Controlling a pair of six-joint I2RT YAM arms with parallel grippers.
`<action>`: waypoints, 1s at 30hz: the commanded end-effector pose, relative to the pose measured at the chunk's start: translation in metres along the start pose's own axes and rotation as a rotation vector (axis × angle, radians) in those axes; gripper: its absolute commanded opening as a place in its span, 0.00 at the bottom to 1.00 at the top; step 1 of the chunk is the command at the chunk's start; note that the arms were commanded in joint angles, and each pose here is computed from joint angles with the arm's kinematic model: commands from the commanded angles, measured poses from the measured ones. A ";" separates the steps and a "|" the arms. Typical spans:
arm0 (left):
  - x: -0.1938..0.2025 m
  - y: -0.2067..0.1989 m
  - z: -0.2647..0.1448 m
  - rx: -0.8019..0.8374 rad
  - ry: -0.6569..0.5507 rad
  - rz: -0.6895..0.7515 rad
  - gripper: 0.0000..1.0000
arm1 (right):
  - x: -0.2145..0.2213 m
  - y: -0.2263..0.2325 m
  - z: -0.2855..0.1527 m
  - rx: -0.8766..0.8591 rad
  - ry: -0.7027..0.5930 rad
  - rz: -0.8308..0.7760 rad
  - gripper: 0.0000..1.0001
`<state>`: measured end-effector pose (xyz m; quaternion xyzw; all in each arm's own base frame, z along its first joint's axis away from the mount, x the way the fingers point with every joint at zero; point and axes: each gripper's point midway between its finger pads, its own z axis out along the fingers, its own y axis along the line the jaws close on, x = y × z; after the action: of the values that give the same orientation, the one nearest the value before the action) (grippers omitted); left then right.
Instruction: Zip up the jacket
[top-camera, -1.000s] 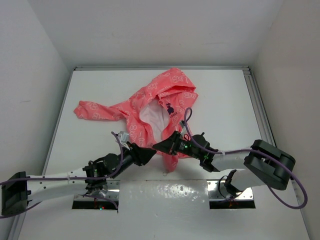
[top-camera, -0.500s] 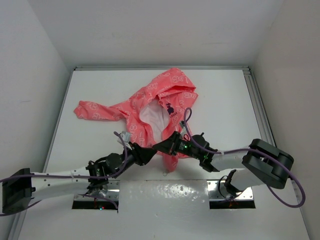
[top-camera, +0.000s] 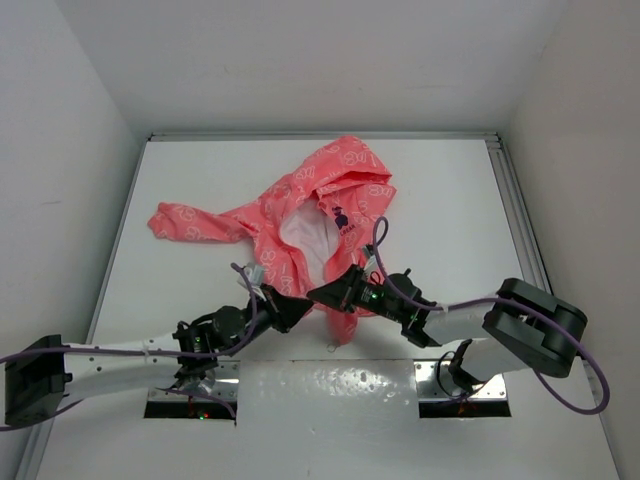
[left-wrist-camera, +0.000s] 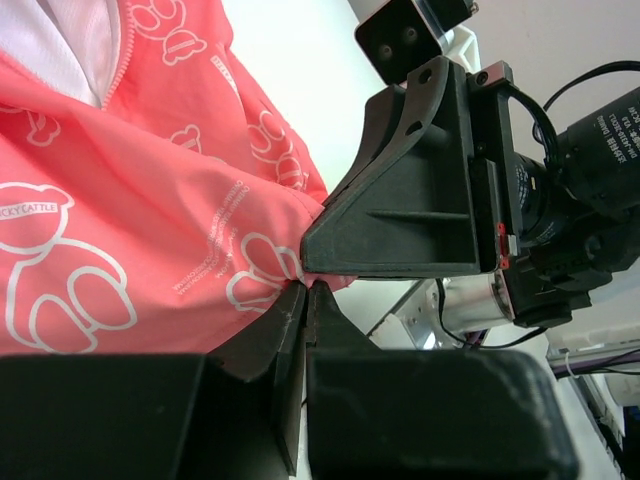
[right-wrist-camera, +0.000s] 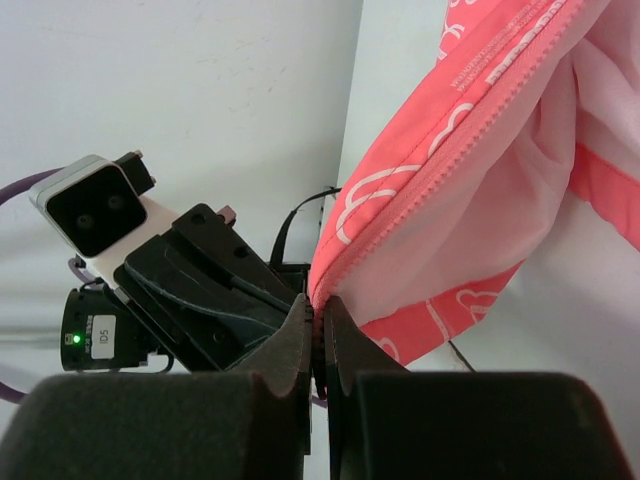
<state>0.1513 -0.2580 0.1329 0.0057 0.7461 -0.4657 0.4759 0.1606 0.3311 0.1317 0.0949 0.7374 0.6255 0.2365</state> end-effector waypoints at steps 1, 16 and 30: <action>-0.028 -0.011 0.002 0.009 -0.093 -0.003 0.00 | 0.006 0.013 -0.004 -0.059 0.015 -0.008 0.00; 0.005 0.004 -0.019 0.045 0.100 0.271 0.00 | 0.013 -0.009 -0.010 0.212 0.175 -0.330 0.70; 0.003 -0.007 -0.020 0.103 0.103 0.328 0.00 | 0.020 -0.005 0.005 0.188 0.211 -0.253 0.43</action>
<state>0.1329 -0.2410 0.1105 0.1669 0.7614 -0.3920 0.4886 0.1453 0.3319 0.1011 -0.0397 0.8437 0.4903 0.2148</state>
